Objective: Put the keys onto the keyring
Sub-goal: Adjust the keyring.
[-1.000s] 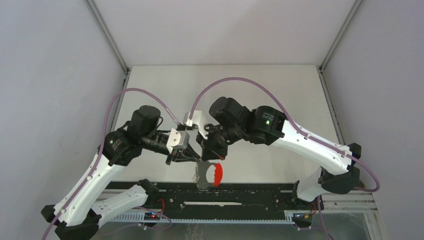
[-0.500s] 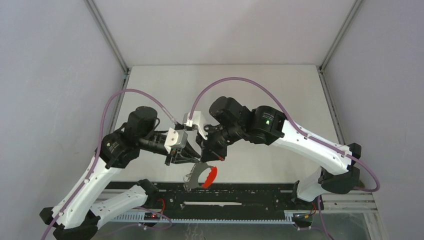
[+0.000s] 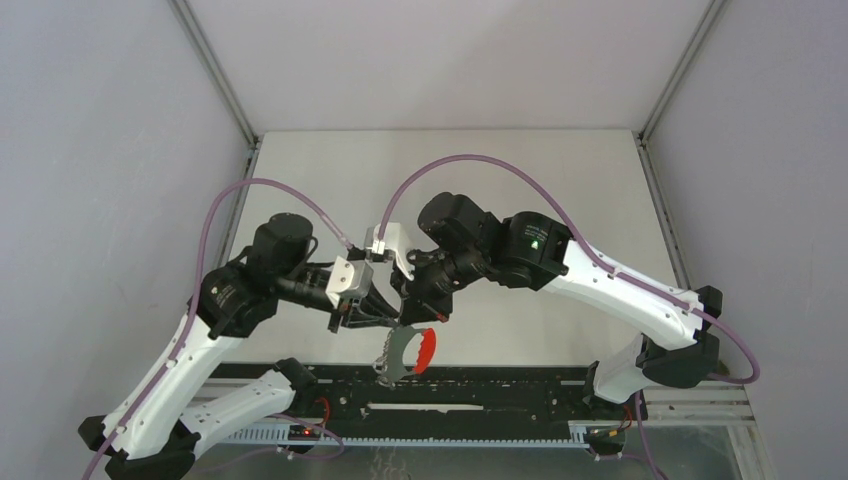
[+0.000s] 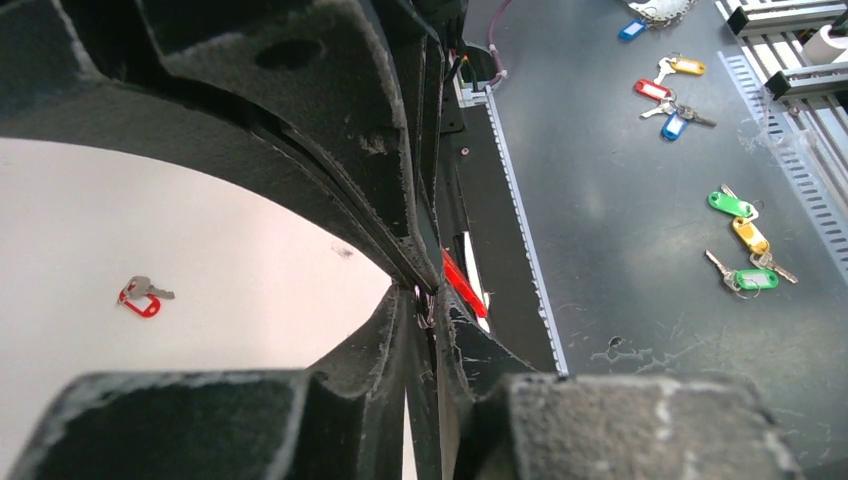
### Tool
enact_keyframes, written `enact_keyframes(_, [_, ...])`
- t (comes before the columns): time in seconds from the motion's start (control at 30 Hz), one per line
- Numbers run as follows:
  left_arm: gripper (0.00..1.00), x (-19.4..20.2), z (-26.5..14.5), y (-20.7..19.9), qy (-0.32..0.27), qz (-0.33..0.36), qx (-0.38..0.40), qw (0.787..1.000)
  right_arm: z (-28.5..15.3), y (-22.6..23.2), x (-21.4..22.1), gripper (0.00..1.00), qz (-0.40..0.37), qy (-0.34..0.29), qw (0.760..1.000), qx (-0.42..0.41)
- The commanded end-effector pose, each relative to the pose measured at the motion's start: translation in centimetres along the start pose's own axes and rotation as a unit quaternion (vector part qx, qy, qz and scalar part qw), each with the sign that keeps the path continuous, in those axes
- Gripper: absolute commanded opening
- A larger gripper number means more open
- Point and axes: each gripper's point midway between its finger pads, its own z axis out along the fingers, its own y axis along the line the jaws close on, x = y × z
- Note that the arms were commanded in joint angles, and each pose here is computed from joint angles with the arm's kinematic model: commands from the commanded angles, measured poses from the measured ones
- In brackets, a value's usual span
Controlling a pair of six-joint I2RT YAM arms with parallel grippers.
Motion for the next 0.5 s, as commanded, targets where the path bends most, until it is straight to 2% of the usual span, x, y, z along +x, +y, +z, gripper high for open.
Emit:
enact_keyframes(0.0, [0.15, -1.0, -0.6, -0.4, 0.001, 0.012, 0.002, 1.000, -0.9, 1.9, -1.3, 0.00, -0.034, -0.029, 0.998, -0.032])
enact_keyframes(0.07, [0.18, -1.3, -0.7, -0.6, 0.001, 0.010, 0.005, 1.000, -0.9, 1.9, -1.1, 0.00, -0.036, -0.024, 0.998, -0.035])
enact_keyframes(0.17, [0.34, -2.0, -0.8, -1.1, -0.008, 0.003, 0.015, 1.000, -0.9, 1.9, -0.8, 0.00, -0.037, -0.019, 0.998, -0.036])
enact_keyframes(0.2, [0.36, -2.2, -0.9, -1.3, -0.011, 0.003, 0.018, 1.000, -0.9, 1.9, -0.8, 0.00, -0.038, -0.019, 0.998, -0.037])
enact_keyframes(0.3, [0.38, -2.5, -1.0, -1.8, -0.016, -0.001, 0.026, 1.000, -0.9, 2.0, -0.9, 0.00, -0.040, -0.023, 0.998, -0.038])
enact_keyframes(0.47, [0.37, -2.1, -0.8, -1.7, -0.014, -0.006, 0.028, 0.999, -1.0, 2.1, -1.2, 0.00, -0.040, -0.029, 0.998, -0.040])
